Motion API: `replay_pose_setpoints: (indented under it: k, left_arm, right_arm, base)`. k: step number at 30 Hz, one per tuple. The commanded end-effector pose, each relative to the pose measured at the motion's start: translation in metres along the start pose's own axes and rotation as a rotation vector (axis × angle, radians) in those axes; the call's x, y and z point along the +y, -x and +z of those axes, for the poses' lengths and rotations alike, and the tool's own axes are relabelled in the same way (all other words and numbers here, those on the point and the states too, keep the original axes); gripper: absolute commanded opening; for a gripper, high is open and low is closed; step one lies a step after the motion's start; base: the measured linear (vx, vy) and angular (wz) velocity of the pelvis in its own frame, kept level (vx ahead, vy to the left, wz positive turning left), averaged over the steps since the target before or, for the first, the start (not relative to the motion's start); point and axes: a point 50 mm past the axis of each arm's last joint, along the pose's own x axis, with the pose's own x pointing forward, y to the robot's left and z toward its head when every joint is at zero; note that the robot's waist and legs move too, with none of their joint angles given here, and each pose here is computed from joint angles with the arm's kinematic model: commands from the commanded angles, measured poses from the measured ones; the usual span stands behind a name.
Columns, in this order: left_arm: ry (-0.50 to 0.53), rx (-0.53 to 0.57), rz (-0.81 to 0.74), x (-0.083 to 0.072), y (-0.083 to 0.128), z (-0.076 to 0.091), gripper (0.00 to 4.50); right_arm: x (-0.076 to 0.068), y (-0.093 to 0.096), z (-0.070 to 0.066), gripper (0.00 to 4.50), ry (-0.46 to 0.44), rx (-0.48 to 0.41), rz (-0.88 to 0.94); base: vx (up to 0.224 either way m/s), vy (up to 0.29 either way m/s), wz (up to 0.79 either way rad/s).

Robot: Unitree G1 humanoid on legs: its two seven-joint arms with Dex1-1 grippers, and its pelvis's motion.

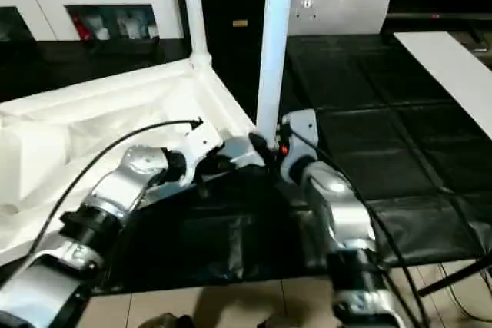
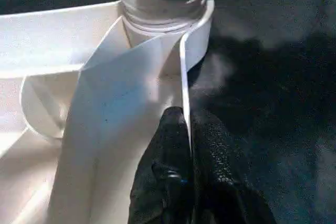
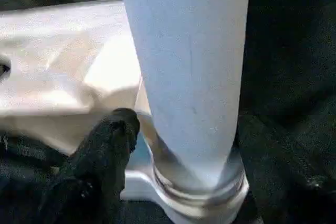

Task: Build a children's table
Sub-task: Rotate leg to tighten

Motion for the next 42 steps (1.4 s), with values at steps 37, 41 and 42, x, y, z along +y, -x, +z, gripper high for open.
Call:
replay_pose_setpoints:
  k: [37,41,42]
  left_arm:
    - [-0.266,0.048,-0.485,-0.018,0.035,-0.014,0.0]
    - [-0.21,0.027,-0.419,-0.016,0.027,-0.008,0.0]
    - [-0.184,0.014,-0.396,-0.016,0.024,-0.005,0.0]
  right_arm:
    - [0.004,0.049,0.005,1.9,0.161,0.151,0.843]
    - [0.011,0.038,0.001,1.89,0.106,0.141,0.744]
    - [0.014,0.033,0.0,1.89,0.081,0.14,0.699]
  base:
    - [0.0,0.0,0.0]
    - [0.0,0.0,0.0]
    - [0.0,0.0,0.0]
